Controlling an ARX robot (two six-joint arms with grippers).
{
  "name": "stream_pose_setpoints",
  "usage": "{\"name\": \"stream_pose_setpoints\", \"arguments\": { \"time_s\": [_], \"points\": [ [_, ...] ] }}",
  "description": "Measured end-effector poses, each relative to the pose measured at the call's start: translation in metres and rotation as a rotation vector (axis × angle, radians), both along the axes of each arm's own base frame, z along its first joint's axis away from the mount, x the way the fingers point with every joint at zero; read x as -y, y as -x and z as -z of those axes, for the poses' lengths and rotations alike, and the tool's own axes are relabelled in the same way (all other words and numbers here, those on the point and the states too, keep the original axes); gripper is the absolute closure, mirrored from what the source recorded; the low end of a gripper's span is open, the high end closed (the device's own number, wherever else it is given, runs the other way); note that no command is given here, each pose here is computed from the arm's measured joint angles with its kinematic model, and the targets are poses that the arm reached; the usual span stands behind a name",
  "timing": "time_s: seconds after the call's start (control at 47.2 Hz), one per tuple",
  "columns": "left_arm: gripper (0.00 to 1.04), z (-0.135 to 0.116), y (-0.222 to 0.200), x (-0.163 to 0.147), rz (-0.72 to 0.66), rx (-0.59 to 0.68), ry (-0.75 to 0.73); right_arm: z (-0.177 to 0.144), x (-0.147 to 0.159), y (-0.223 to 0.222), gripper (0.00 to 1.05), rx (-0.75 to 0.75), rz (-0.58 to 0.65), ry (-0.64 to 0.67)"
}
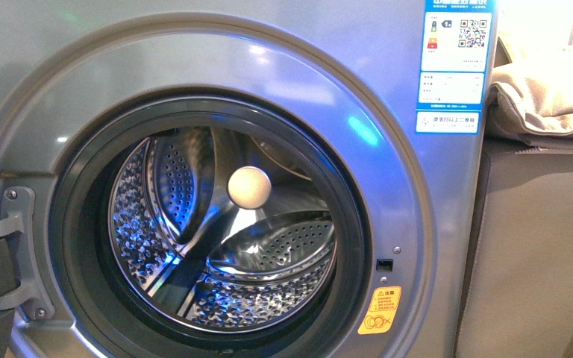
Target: Put clothes into washing machine
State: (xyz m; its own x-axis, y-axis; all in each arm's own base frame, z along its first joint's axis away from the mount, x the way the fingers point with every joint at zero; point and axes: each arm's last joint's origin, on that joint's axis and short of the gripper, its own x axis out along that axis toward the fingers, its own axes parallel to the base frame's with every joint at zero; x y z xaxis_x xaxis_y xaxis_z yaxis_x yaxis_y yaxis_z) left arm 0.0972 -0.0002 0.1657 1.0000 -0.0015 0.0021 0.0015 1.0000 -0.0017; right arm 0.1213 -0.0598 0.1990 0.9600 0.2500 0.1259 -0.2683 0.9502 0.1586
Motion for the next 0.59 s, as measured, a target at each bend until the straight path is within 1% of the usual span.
{"name": "stream_pose_setpoints", "arguments": {
  "time_s": [0.148,0.254,0.339,0.423,0.508,0.593],
  "points": [
    [0.06,0.0,0.0,0.0,0.0,0.0,0.0,-0.019,0.032,-0.008,0.08,0.031,0.103,0.014],
    [0.06,0.0,0.0,0.0,0.0,0.0,0.0,-0.02,0.058,-0.016,0.08,-0.016,0.172,-0.02],
    [0.06,0.0,0.0,0.0,0.0,0.0,0.0,-0.014,0.079,-0.022,0.08,-0.071,0.229,-0.051],
    [0.06,0.0,0.0,0.0,0.0,0.0,0.0,-0.005,0.101,-0.027,0.08,-0.121,0.292,-0.055],
    [0.06,0.0,0.0,0.0,0.0,0.0,0.0,0.009,0.122,-0.032,0.08,-0.18,0.346,-0.05],
    [0.06,0.0,0.0,0.0,0.0,0.0,0.0,0.025,0.137,-0.035,0.08,-0.243,0.375,-0.051]
  ]
}}
